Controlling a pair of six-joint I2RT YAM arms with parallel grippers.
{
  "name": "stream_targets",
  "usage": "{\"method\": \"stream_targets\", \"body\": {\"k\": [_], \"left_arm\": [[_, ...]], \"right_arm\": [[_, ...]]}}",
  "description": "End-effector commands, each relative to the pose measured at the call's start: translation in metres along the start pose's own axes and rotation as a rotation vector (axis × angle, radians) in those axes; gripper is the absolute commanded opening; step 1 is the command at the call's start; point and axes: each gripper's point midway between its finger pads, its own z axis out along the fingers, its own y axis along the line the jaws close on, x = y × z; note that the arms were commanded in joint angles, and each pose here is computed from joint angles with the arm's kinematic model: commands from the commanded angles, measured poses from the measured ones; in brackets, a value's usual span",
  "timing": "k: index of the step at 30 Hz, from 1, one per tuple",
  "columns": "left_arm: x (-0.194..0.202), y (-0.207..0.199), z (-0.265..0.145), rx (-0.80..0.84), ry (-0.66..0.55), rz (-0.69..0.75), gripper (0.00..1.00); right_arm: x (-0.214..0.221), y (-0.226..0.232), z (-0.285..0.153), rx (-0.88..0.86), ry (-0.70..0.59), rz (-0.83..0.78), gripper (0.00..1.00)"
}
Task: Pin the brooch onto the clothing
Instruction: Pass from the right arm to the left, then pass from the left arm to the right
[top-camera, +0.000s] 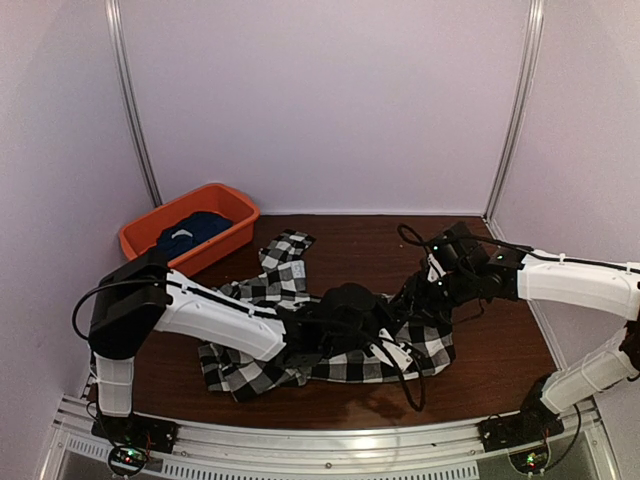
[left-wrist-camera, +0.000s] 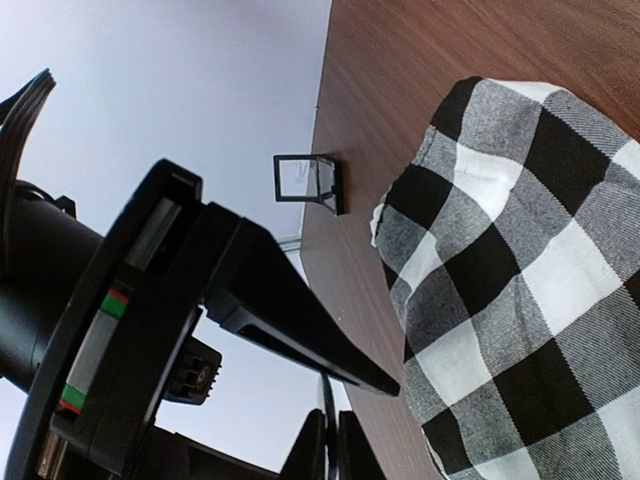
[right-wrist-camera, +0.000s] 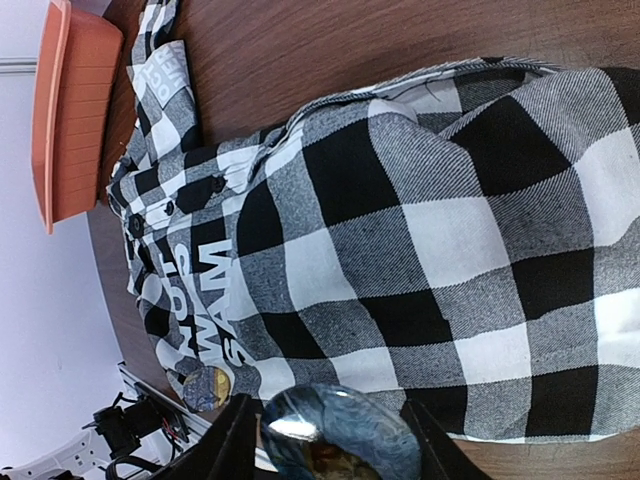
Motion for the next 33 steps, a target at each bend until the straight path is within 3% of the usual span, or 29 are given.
{"method": "stream_targets", "body": {"k": [1, 8, 12, 14, 17, 27, 33], "left_arm": [[0.005, 0.003, 0.004, 0.003, 0.036, -0.013, 0.03], [0.007, 0.001, 0.003, 0.003, 0.049, -0.056, 0.0], [0.007, 0.011, 0.0, -0.026, 0.041, -0.142, 0.0], [0.004, 0.022, -0.005, -0.039, 0.016, -0.233, 0.0], [-0.003, 0.041, -0.018, -0.05, -0.047, -0.402, 0.0], [-0.023, 0.072, -0.076, 0.007, -0.276, -0.931, 0.0], [-0.022, 0.098, -0.125, 0.02, -0.475, -1.248, 0.0]], "right_arm": [[0.001, -0.001, -0.007, 0.019, -0.012, -0.01, 0.47], [0.0, 0.001, -0.008, 0.017, -0.02, -0.011, 0.5], [-0.008, 0.008, -0.015, 0.011, -0.057, -0.064, 0.65], [-0.018, 0.015, -0.026, 0.009, -0.11, -0.119, 0.76], [-0.036, 0.023, -0.047, -0.001, -0.218, -0.215, 0.84], [-0.059, 0.042, -0.124, -0.153, -0.551, -0.49, 0.99], [-0.048, 0.046, -0.157, -0.337, -0.772, -0.674, 1.0]]}}
